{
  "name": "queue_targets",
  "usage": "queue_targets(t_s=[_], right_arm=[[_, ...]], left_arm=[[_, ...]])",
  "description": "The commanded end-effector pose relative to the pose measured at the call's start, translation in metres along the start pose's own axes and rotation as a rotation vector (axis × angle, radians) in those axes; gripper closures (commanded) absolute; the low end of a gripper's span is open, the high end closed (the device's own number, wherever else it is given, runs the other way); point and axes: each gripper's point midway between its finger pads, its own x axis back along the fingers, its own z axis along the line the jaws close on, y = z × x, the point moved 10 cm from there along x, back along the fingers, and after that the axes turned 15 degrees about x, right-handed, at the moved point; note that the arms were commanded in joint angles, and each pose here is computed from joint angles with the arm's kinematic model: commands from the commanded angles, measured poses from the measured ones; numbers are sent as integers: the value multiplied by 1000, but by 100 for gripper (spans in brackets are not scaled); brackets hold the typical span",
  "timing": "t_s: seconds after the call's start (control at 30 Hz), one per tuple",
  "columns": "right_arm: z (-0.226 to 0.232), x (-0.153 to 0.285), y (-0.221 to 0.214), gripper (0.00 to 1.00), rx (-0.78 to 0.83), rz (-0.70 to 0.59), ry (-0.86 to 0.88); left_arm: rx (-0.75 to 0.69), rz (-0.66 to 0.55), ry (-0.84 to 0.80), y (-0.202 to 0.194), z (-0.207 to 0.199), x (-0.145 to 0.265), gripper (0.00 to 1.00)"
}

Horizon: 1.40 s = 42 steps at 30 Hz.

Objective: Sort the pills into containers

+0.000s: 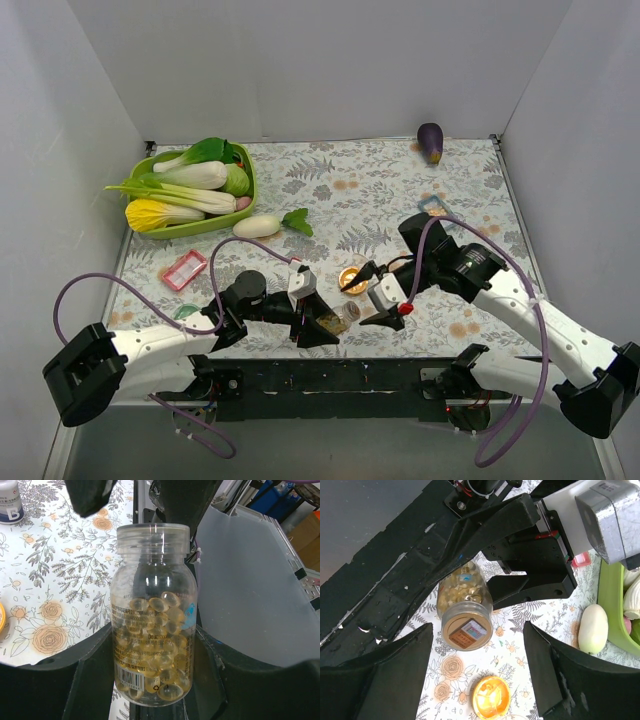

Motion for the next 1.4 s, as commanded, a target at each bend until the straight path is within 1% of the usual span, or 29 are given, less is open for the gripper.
queue_targets(t_s=[0.0, 0.07, 0.17, 0.27, 0.3, 0.4, 0.47, 0.5, 0.57, 0.6, 0.63, 0.67, 0.7, 0.73, 0.8, 0.83, 0.87, 0.9, 0.97, 1.0, 1.03, 1.07, 1.1, 1.17, 1.2, 1.27, 1.3, 1.33, 1.37], right_arm=[[-4, -6, -4, 25, -24, 37, 4], [-3, -8, -5, 28, -30, 42, 16], [-2, -10, -5, 38, -27, 52, 31], [-1, -12, -3, 55, -43, 46, 58], [1, -12, -2, 67, -57, 45, 69], [4, -14, 2, 75, -90, 29, 86], [6, -18, 4, 76, -146, 17, 92], [8, -21, 4, 77, -278, 16, 90], [6, -27, 2, 77, -398, 2, 68], [10, -30, 0, 77, -580, 5, 70], [5, -32, -5, 77, -633, -6, 36], [8, -34, -7, 77, -746, -23, 34], [14, -39, -17, 77, -863, -21, 39], [16, -36, -20, 77, -1074, -16, 11], [14, -38, -37, 77, -1220, 3, -57], [12, -34, -41, 77, -1361, -7, -92], [10, -35, -46, 78, -1393, -3, -103], [6, -35, -46, 76, -1400, 0, -113], [4, -34, -47, 64, -1383, 17, -118], [-1, -33, -46, 48, -1358, 15, -120], [-4, -31, -45, 40, -1327, 13, -119], [-6, -28, -44, 30, -1241, -3, -112], [-6, -24, -42, 15, -1215, -8, -98], [-15, -16, -37, 9, -1016, -23, -79], [-12, -12, -35, 7, -980, -12, -62], [-16, -4, -27, 6, -868, -25, -50], [-19, 0, -29, 5, -724, -26, -50], [-15, 3, -25, 5, -700, -27, -34], [-20, 9, -20, 5, -624, -22, -51]], left_arm=[[-40, -22, -41, 11, -5, -3, 100], [-39, -23, -42, 11, -5, -2, 100], [-41, -30, -43, 11, -7, -2, 100], [-45, -38, -39, 12, -7, -1, 100], [-53, -45, -36, 13, -8, -1, 100], [-62, -61, 11, 16, -5, 0, 100], [-93, -93, 73, 21, -1, 0, 100], [-97, -99, 105, 23, 1, 0, 100], [-164, -146, 175, 34, 3, -2, 100], [-191, -166, 199, 40, 4, -3, 100], [-221, -177, 214, 43, 3, -5, 100], [-267, -206, 275, 49, 7, -5, 100], [-298, -227, 298, 57, 6, -7, 100], [-319, -236, 315, 59, 5, -9, 100], [-365, -275, 411, 66, 10, -10, 100], [-377, -285, 438, 65, 11, -12, 100], [-382, -303, 491, 66, 16, -12, 100], [-385, -305, 512, 64, 18, -12, 100], [-380, -303, 525, 61, 21, -12, 100], [-367, -294, 529, 55, 23, -11, 100], [-356, -290, 525, 51, 24, -10, 100], [-350, -283, 516, 47, 24, -9, 100], [-341, -273, 493, 42, 23, -8, 100], [-302, -237, 471, 27, 24, -5, 100], [-293, -232, 453, 24, 22, -3, 100], [-262, -197, 402, 12, 20, -2, 100], [-252, -183, 381, 8, 18, -1, 100], [-247, -174, 348, 7, 15, 0, 100], [-231, -156, 334, 4, 13, 0, 100]])
